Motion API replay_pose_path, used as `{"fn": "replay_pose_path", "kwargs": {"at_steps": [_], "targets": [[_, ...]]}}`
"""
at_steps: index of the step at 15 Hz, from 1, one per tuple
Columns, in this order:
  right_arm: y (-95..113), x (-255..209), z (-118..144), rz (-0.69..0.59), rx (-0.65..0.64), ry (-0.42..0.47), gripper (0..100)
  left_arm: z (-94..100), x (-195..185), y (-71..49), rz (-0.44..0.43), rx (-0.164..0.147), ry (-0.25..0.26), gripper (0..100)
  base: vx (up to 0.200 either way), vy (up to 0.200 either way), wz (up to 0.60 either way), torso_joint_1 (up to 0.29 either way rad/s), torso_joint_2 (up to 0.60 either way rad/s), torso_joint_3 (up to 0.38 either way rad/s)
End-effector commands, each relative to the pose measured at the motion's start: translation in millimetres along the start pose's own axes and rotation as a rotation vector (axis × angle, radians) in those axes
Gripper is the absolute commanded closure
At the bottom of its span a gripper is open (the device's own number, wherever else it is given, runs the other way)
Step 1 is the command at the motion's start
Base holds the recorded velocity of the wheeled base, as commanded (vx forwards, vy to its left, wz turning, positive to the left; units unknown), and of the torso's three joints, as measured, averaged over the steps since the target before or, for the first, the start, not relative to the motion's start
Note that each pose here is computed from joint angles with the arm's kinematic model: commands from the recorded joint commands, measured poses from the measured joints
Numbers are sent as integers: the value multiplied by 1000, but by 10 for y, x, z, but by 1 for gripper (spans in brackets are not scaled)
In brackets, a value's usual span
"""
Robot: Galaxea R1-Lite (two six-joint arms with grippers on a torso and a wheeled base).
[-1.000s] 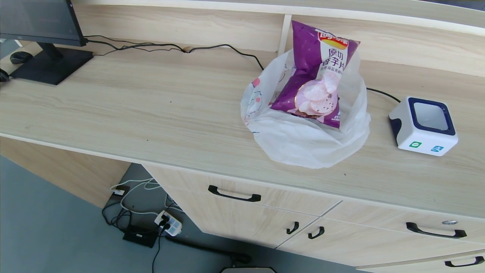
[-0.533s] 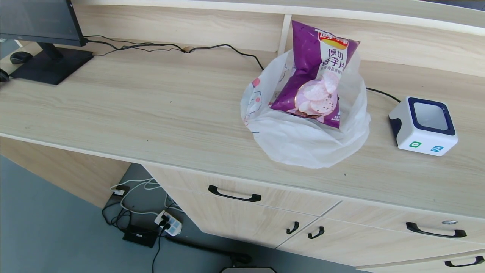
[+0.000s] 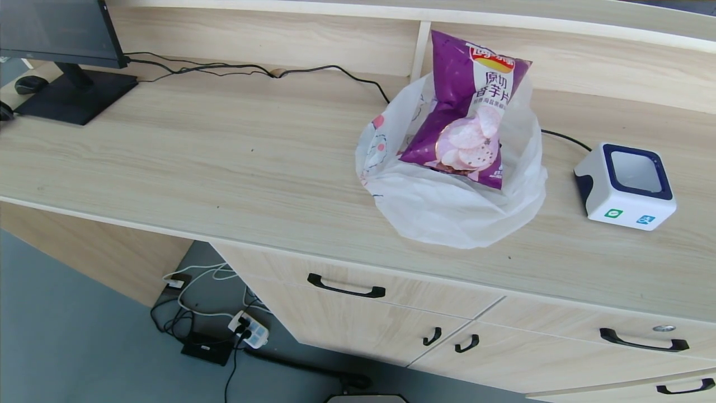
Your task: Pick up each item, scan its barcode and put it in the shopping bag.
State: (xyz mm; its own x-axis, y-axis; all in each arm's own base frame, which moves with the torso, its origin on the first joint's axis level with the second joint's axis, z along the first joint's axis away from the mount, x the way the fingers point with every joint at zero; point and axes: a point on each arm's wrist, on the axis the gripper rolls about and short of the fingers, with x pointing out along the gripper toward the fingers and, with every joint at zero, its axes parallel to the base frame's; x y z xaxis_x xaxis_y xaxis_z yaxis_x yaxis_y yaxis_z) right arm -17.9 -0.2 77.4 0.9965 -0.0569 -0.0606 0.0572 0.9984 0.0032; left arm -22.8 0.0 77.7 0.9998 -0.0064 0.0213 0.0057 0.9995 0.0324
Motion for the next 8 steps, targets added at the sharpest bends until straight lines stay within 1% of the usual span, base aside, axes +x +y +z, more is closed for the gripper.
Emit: {"fn": "replay_pose_path", "kwargs": {"at_steps": [1,8], "targets": [[-7,-47,-19,21,18,-62,0,0,0,0,0,-2,0,0,0,0,0,0,0,0],[-7,-47,-19,21,25,-62,0,2,1,0,3,-9,0,0,0,0,0,0,0,0]]}}
